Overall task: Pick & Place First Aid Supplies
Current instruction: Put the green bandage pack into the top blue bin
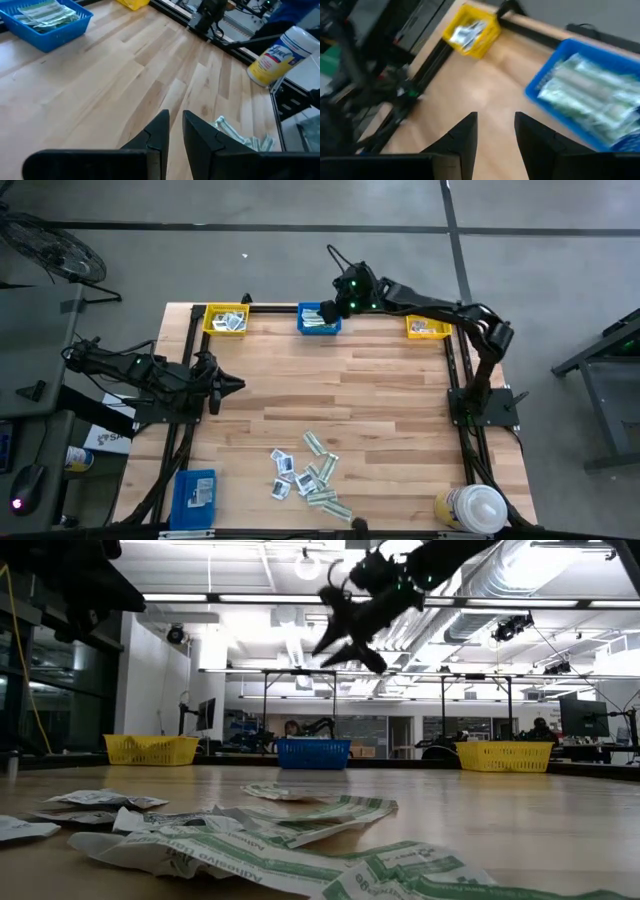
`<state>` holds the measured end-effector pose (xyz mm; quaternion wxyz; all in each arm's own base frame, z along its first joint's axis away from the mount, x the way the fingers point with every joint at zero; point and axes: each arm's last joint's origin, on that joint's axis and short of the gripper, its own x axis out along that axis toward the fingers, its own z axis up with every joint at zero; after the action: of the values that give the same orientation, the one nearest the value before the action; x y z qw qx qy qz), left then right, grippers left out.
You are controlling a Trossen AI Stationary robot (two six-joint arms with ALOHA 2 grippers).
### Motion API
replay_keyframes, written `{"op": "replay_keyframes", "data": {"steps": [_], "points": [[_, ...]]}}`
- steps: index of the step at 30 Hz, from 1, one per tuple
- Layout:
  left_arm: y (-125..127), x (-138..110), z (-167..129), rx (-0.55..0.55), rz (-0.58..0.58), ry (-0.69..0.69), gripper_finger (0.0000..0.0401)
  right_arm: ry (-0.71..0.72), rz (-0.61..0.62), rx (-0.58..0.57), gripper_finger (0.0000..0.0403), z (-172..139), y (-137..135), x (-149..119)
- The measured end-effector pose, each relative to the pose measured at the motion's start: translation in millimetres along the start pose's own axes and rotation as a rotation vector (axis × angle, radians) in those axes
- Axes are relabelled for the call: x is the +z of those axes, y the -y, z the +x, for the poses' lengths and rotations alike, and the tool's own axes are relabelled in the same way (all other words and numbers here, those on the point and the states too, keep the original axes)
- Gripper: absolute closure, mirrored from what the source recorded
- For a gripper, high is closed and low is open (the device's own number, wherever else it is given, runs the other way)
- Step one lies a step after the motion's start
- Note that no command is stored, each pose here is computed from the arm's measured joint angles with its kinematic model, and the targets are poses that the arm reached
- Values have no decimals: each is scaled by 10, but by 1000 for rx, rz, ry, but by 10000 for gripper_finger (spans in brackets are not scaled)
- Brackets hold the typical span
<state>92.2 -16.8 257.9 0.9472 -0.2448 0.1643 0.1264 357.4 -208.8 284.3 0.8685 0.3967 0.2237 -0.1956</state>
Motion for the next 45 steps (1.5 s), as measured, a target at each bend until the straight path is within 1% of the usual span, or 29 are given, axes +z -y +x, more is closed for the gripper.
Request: {"op": "replay_keyframes", "data": {"steps": [6,14,23,27,31,34,39,45], "points": [[14,-12,4,-41,13,-36,348,-86,-60,50,285,-140,-463,-276],[29,-27,1,-101,46,-82,348,-130,-109,-39,285,-226,-979,-776],[24,-57,-2,-126,58,-135,348,-142,-158,-45,285,-260,-1427,-1283],[23,-59,-2,-127,58,-136,348,-151,-191,-57,285,-298,-1558,-1476],[23,-66,-3,-137,60,-151,348,-136,-176,-105,284,-347,-1653,-1655],[9,-84,-4,-123,68,-169,348,-146,-174,-108,284,-384,-1721,-1776],[-1,-94,-5,-116,112,-176,348,-183,-155,-148,284,-453,-1777,-1969],[-4,-89,-4,-105,135,-163,348,-232,-158,-191,284,-487,-1838,-2238]]}}
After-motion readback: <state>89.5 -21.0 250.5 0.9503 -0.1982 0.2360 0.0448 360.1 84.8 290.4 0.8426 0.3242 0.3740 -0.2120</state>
